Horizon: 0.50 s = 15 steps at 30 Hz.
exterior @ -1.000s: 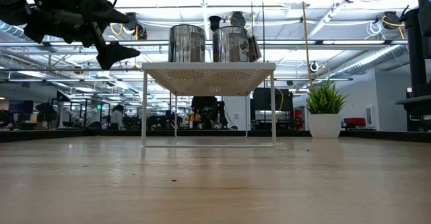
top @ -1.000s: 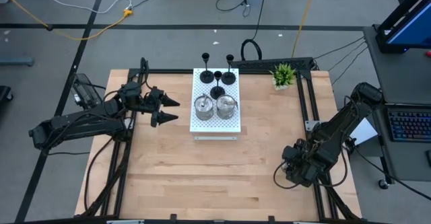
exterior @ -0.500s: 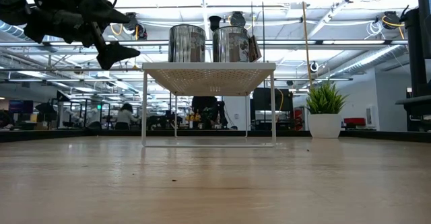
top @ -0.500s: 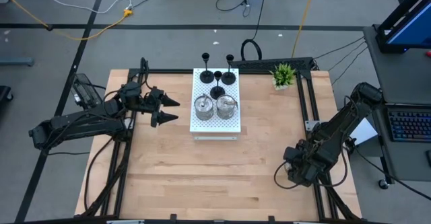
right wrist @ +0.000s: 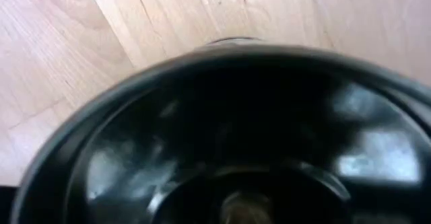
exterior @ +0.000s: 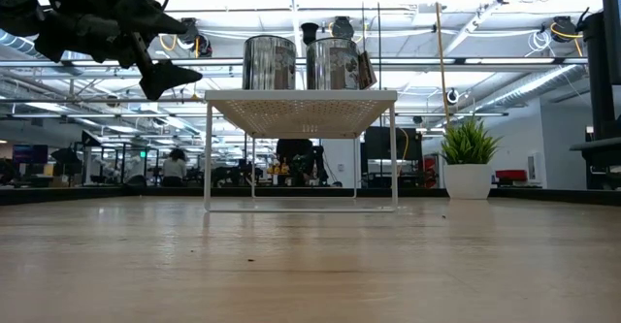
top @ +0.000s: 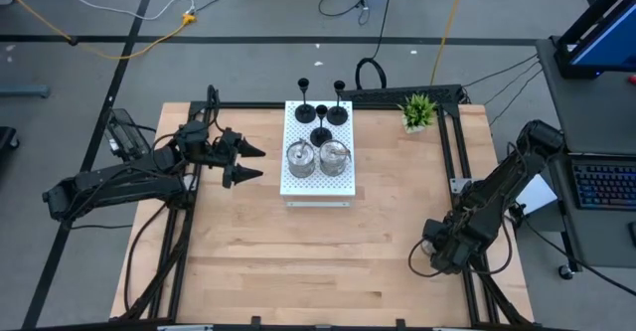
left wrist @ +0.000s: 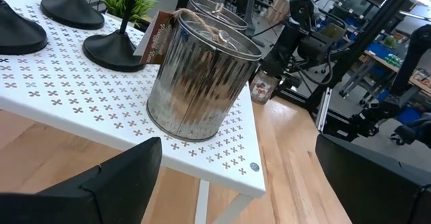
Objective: Pick & Place candle stick holders
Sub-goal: Put the brown scented candle on the shelf
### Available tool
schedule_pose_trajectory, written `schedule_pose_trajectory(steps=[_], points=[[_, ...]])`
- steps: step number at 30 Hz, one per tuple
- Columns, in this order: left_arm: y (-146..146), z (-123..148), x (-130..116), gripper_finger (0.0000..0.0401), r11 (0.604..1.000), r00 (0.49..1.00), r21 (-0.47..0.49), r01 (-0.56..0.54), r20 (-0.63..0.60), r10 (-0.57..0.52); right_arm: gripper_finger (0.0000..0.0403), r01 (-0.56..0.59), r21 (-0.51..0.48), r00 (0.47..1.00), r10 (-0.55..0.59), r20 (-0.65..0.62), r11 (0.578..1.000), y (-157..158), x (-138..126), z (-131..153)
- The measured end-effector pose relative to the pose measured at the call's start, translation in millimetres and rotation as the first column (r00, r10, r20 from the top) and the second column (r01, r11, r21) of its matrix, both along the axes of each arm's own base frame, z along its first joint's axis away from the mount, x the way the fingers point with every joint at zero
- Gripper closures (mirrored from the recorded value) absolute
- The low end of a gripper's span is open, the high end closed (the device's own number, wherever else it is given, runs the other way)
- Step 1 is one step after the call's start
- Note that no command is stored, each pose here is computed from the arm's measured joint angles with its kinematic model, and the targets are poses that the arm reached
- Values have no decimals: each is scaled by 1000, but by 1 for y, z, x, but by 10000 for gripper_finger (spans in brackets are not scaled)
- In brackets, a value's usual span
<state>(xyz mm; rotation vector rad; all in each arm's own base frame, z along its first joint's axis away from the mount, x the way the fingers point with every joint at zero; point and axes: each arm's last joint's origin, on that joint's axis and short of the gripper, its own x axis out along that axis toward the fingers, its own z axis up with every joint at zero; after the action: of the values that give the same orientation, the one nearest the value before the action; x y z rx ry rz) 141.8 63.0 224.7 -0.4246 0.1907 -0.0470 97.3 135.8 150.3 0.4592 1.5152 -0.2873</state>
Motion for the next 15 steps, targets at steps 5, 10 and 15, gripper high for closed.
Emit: schedule_pose_trajectory(steps=[5, 10, 15], points=[[0, 0, 0, 2, 1000, 1000, -1, 0, 0, 0, 9, 7, 7, 999, -7, 43, 1000, -2, 0, 3], [0, 0, 0, 2, 1000, 1000, -8, -1, -1, 1, 9, 15, 25, 995, -18, 100, 1000, -3, 1, 7], [0, 0, 0, 2, 1000, 1000, -7, -1, -1, 1, 9, 19, 35, 990, -23, 136, 999, -2, 3, 9]])
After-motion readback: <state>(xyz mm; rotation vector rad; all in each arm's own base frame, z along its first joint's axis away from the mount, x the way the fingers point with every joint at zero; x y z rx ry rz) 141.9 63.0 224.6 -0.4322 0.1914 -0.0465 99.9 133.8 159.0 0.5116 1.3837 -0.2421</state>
